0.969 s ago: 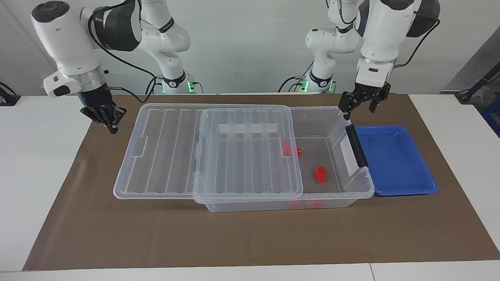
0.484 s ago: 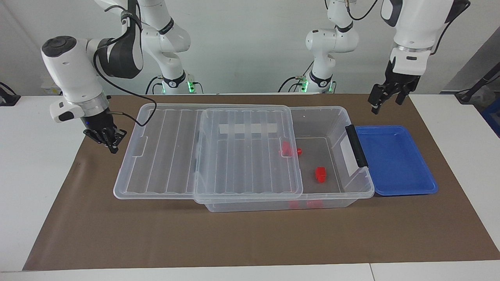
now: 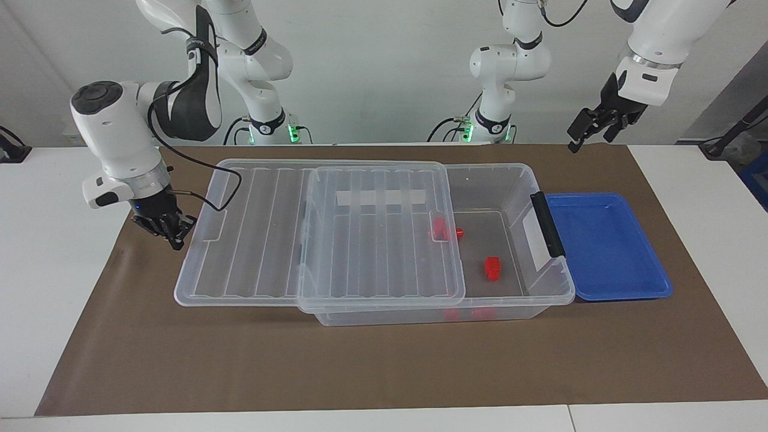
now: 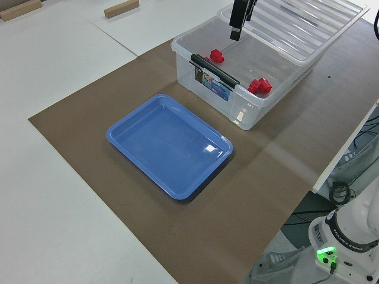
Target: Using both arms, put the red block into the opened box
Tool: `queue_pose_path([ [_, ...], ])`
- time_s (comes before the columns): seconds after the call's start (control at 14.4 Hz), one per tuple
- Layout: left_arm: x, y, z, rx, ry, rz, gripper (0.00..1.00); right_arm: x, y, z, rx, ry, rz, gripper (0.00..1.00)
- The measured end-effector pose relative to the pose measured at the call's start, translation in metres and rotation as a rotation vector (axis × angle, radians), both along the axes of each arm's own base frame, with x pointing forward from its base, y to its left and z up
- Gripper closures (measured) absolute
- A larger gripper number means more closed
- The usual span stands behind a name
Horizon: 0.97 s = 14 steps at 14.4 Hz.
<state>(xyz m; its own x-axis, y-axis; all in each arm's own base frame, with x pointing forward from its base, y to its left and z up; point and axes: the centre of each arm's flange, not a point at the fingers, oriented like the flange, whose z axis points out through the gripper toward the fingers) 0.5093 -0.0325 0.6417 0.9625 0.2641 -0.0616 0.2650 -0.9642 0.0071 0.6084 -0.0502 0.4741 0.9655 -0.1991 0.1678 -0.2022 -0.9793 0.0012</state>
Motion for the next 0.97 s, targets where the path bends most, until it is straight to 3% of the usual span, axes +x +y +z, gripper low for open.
queue_pose_path([
  [0.14,0.004,-0.006,0.004,0.005,0.031,-0.024,0.0,0.001,0.008,0.0,0.006,0.0,0.01,0.99],
  [0.42,0.015,-0.001,-0.003,0.035,0.041,-0.159,0.0,0.002,0.031,0.0,0.01,-0.001,0.046,0.99],
  [0.76,0.029,0.007,-0.042,0.033,0.042,-0.17,0.0,0.002,0.065,0.0,0.011,0.0,0.102,0.99],
  [0.97,0.03,0.008,-0.023,0.034,0.007,-0.171,0.0,0.001,0.092,0.0,0.012,0.001,0.145,0.99],
])
